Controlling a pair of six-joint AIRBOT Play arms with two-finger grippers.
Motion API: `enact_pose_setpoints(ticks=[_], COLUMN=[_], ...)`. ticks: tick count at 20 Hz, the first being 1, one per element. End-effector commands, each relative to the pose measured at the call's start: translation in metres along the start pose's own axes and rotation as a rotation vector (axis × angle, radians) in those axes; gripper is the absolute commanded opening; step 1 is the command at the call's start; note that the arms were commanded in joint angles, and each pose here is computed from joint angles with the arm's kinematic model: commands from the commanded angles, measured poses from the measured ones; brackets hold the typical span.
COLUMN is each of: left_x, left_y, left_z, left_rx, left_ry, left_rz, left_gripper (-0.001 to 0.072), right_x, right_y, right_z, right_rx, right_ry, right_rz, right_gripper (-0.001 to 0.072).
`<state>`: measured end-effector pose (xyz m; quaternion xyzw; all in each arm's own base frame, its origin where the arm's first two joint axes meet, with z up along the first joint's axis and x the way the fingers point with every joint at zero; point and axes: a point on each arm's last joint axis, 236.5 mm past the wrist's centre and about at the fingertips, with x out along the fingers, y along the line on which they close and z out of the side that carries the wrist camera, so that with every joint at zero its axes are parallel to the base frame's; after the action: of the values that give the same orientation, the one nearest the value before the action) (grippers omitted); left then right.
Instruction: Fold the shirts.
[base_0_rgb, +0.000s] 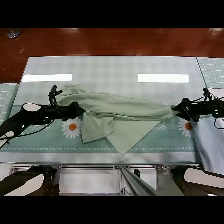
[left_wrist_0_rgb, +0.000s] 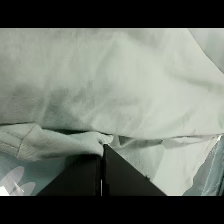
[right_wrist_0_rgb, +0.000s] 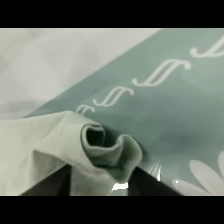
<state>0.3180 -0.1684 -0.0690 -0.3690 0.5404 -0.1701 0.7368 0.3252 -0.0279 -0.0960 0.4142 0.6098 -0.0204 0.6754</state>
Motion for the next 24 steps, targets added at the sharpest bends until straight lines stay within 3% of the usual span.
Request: enact_pose_setpoints(ticks=[1,2,6,9,14,18,21,24], left_x=[0.000,0.000,-0.008,-0.045,-0.193,-0.324,-0.397,-0.460], left_y=[0.000,0.000,-0.009,-0.053,-0.203,-0.325,-0.359,-0.355], left_z=[0.001,0.001,0.012,0.064,0.175,0.176,0.154,0.128], left_rx=[0.000,0.000,0.003,0.078,0.379,0.656,0.792,0.837], left_ry=[-0.001,-0.001,-0.009,-0.105,-0.502,-0.724,-0.849,-0.976], left_rz=[0.000,0.000,-0.030,-0.115,-0.268,-0.374,-0.275,-0.066], left_gripper=[0.0019,0.0019,0.0019,0.0019,0.0019,0.0018,0.0018,0.0018], right_x=[0.001,0.001,-0.021,-0.071,-0.215,-0.337,-0.404,-0.457], right_y=[0.002,0.003,0.026,0.077,0.232,0.351,0.377,0.359], right_z=[0.006,0.006,0.026,0.060,0.098,0.036,-0.027,-0.078], right_rx=[-0.002,-0.024,-0.106,-0.220,-0.527,-0.820,-0.929,-0.984], right_ry=[-0.020,-0.023,-0.055,-0.145,-0.484,-0.723,-0.876,-1.049], right_rz=[0.011,0.014,0.039,0.100,0.243,0.350,0.390,0.268], right_gripper=[0.0167,0.0028,0.0027,0.0026,0.0026,0.0026,0.0026,0.0026])
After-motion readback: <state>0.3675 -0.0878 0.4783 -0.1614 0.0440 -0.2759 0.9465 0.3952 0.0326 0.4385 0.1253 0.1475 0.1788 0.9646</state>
